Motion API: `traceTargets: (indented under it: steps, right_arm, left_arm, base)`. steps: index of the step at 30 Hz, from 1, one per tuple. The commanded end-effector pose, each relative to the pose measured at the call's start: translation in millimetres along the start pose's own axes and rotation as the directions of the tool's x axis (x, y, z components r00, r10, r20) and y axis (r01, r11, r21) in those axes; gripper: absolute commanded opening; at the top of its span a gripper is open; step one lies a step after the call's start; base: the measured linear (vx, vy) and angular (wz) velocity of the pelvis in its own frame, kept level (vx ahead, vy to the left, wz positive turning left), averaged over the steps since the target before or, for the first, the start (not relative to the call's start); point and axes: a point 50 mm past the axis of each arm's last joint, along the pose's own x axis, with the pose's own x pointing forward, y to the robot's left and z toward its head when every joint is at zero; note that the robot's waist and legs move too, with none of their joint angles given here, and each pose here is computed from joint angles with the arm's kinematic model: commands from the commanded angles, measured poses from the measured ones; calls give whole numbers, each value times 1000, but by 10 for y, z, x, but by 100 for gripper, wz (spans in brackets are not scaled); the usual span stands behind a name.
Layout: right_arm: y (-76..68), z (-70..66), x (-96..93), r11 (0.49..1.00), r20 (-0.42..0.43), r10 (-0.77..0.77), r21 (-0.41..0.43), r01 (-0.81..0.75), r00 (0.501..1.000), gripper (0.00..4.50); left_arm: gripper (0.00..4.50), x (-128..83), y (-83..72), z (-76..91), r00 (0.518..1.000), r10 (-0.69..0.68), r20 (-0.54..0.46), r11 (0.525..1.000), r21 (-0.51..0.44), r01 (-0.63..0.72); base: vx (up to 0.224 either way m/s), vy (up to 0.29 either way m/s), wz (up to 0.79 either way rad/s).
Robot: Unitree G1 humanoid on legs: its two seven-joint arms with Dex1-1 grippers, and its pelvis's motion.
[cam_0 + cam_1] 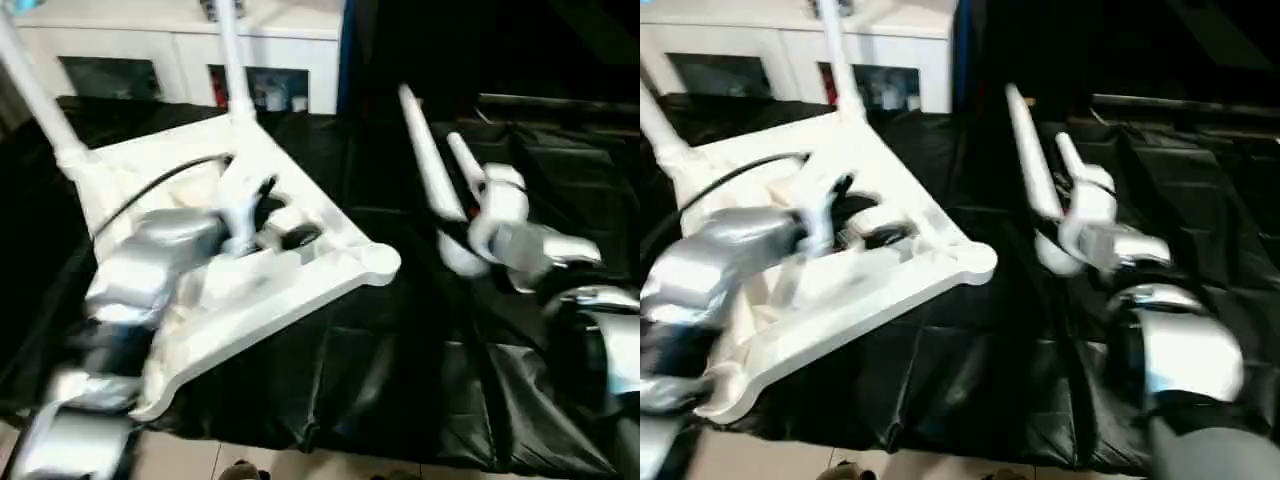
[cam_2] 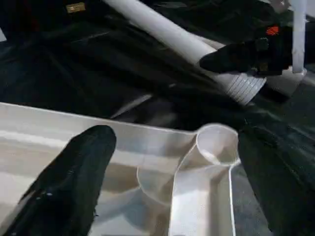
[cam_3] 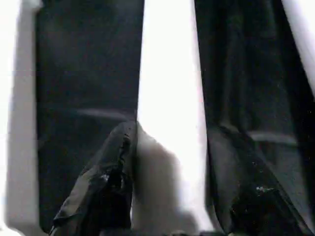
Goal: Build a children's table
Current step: Pick table leg
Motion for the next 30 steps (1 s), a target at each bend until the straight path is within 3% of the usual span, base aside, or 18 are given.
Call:
traceTargets:
  steps: [1,5,6,12,18,21,27,30]
  right_arm:
    - [199,118,26,990,97,130,41,-135,987,186]
    - [472,121,-16,942,184,323,28,-334,928,185]
    - [605,65,-75,903,194,420,7,-429,887,185]
    - [860,-107,-243,800,186,595,-43,-598,782,185]
    - [1005,-153,-387,752,176,655,-58,-656,735,184]
    - [1059,-142,-462,742,174,667,-62,-668,725,184]
    - [1055,-104,-472,754,187,653,-62,-654,734,184]
    - [1072,-101,-505,742,184,666,-60,-668,723,184]
  left_arm:
    - [450,87,32,41,999,41,17,993,-109,-39]
    - [450,209,-18,149,995,28,98,964,-265,-1]
    - [450,251,-41,209,990,16,140,943,-332,32]
    - [450,316,-128,310,975,-29,219,891,-436,124]
    - [450,345,-138,342,972,-23,234,857,-497,139]
    - [450,354,-91,306,980,38,194,844,-531,72]
    - [450,317,33,306,974,160,159,822,-568,-42]
    - [450,297,40,356,967,154,201,810,-586,-7]
  base:
    - [0,0,0]
    - [0,0,0]
    - [0,0,0]
    - [0,0,0]
    - [0,0,0]
    - [0,0,0]
    - [0,0,0]
    - [0,0,0]
